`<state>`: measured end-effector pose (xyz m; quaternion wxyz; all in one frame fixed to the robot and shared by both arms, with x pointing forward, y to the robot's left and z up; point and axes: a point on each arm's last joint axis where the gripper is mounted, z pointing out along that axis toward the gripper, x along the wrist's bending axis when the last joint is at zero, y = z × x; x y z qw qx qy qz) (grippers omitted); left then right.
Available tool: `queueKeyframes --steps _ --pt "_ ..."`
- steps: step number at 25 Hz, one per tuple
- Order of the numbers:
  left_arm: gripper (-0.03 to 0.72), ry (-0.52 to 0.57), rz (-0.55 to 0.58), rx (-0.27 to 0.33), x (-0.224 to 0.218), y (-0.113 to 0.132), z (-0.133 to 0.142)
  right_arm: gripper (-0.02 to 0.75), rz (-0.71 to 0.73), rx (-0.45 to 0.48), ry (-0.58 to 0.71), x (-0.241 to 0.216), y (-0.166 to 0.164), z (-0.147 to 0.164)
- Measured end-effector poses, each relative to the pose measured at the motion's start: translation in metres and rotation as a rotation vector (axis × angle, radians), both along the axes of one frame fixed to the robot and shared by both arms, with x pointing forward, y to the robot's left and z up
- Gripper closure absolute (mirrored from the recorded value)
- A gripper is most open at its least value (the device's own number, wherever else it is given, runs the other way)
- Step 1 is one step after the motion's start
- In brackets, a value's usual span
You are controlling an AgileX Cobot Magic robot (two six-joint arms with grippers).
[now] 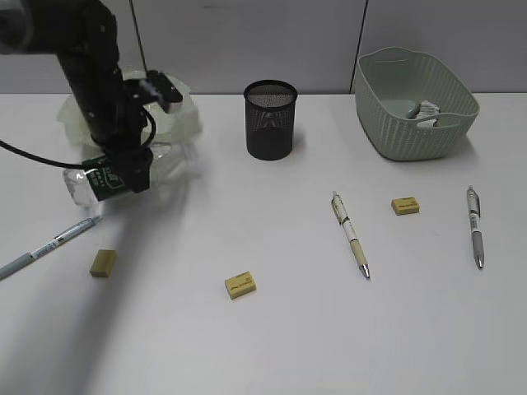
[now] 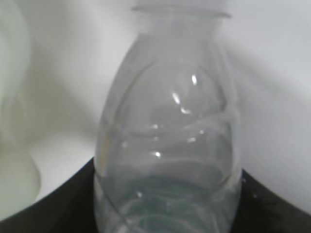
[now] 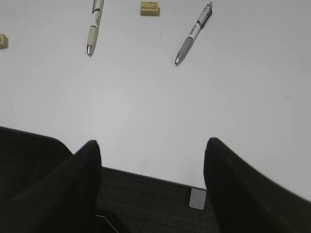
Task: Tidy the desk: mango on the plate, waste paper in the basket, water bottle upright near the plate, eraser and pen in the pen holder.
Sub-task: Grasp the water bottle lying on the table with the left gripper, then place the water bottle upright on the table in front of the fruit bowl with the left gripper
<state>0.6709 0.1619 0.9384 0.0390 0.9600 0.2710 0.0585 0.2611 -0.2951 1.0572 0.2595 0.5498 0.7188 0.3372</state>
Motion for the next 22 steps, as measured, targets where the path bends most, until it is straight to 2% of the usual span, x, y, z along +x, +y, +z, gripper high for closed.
queueKeyframes --steps 3,7,12,16,19,22 --pt "0.197 -0.048 0.048 -0.064 -0.005 -0.002 0.030 0.216 0.000 -0.001 0.000 0.000 0.000 0.000" --pt "0.197 -0.093 0.173 -0.184 -0.012 0.000 0.068 0.216 -0.001 -0.002 -0.001 0.000 0.000 0.000" --pt "0.197 -0.106 0.336 -0.371 -0.010 0.031 0.101 0.216 -0.001 -0.002 -0.002 0.000 0.000 0.000" --pt "0.197 -0.094 0.479 -0.521 -0.010 0.069 0.111 0.216 -0.001 -0.002 -0.003 0.000 0.000 0.000" --pt "0.197 -0.119 0.527 -0.600 -0.016 0.090 0.115 0.216 -0.001 -0.002 -0.003 0.000 0.000 0.000" --pt "0.197 -0.179 0.564 -0.667 -0.030 0.102 0.114 0.216 -0.001 -0.002 -0.003 0.000 0.000 0.000"
